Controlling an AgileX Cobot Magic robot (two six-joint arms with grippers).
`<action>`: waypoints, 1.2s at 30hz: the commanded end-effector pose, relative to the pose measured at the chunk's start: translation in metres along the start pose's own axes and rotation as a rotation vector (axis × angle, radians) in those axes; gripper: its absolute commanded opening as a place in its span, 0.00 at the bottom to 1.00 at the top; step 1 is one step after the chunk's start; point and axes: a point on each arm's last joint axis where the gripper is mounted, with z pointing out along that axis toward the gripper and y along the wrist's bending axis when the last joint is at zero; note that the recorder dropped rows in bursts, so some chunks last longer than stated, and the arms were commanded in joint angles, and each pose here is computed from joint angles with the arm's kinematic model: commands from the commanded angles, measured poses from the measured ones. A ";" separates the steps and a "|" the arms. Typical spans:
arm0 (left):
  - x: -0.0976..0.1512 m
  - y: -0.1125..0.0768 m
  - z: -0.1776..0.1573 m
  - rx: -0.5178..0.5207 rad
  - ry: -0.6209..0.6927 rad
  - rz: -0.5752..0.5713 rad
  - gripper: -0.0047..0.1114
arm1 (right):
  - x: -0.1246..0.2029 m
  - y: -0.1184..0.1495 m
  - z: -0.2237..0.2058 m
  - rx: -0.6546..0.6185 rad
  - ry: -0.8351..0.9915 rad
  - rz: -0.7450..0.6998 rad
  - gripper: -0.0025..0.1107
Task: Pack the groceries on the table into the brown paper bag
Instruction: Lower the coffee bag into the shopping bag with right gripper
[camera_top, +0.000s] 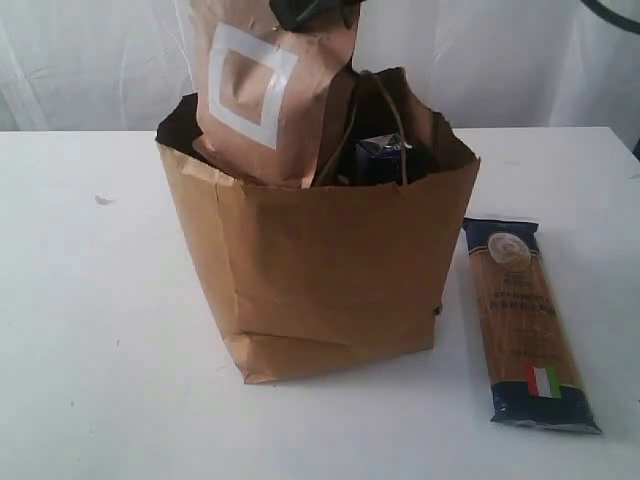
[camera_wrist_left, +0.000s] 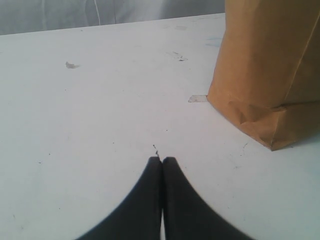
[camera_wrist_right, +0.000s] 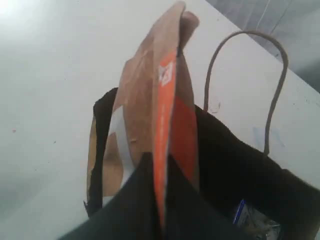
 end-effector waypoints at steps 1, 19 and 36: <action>0.000 0.000 0.000 0.001 -0.004 -0.011 0.04 | -0.004 0.001 -0.009 0.010 -0.041 0.054 0.02; 0.000 0.000 0.000 0.001 -0.004 -0.011 0.04 | 0.004 -0.007 0.045 -0.025 0.077 0.183 0.02; 0.000 0.000 0.000 0.001 -0.004 -0.011 0.04 | 0.011 -0.013 0.044 0.056 0.153 0.217 0.02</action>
